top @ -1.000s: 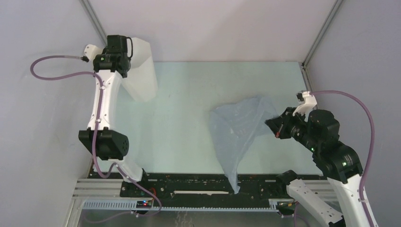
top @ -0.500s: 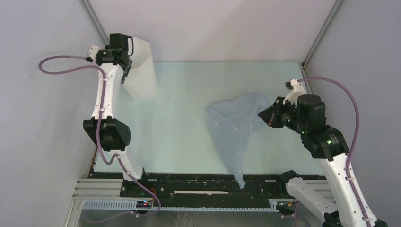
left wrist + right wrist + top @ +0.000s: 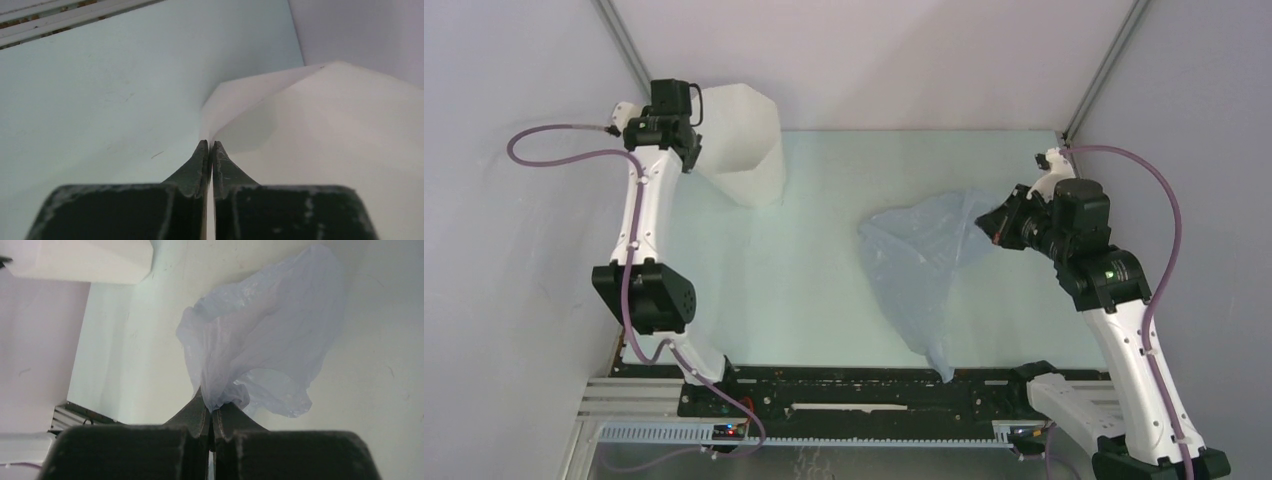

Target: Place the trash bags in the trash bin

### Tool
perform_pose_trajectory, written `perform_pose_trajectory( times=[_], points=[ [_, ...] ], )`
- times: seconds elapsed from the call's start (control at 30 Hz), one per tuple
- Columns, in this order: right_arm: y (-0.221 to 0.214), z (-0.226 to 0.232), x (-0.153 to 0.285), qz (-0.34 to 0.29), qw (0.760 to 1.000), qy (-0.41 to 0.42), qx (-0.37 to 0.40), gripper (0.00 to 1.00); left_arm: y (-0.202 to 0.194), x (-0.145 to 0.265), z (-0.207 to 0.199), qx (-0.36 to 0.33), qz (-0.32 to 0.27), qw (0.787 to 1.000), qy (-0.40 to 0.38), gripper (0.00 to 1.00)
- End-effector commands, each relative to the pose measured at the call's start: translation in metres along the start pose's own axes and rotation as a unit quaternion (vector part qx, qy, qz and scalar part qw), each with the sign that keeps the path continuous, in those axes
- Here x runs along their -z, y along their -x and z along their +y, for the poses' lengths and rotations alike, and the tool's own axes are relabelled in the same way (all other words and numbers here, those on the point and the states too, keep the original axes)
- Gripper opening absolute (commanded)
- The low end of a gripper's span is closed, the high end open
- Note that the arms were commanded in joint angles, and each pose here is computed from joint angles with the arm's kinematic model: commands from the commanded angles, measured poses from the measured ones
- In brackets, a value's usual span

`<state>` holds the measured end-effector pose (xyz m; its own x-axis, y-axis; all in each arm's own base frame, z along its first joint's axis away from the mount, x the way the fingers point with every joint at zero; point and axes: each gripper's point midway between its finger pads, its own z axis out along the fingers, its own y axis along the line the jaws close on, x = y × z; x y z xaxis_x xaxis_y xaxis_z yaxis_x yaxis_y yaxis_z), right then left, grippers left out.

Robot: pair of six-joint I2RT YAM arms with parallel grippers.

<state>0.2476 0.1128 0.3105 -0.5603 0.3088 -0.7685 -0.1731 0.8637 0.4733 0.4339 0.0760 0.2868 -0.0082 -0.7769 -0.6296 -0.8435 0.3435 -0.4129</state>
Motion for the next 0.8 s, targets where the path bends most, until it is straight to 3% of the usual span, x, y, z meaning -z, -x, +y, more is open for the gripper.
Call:
perform_pose_trajectory(
  times=[0.0, 0.33, 0.57, 0.77],
  points=[
    [0.036, 0.012, 0.007, -0.055, 0.998, 0.014, 0.017, 0.00, -0.008, 0.028, 0.000, -0.035, 0.022, 0.998, -0.048, 0.01],
    [0.045, -0.009, 0.013, -0.059, 0.996, -0.048, 0.050, 0.00, -0.060, 0.083, 0.019, -0.095, 0.074, 0.986, -0.113, 0.00],
    [0.036, -0.018, 0.018, -0.045, 0.996, -0.069, 0.045, 0.00, -0.121, 0.123, 0.028, -0.134, 0.139, 0.964, -0.183, 0.00],
    [0.031, -0.018, 0.030, -0.051, 0.995, -0.070, 0.044, 0.00, -0.147, 0.139, 0.027, -0.154, 0.170, 0.947, -0.225, 0.00]
  ],
)
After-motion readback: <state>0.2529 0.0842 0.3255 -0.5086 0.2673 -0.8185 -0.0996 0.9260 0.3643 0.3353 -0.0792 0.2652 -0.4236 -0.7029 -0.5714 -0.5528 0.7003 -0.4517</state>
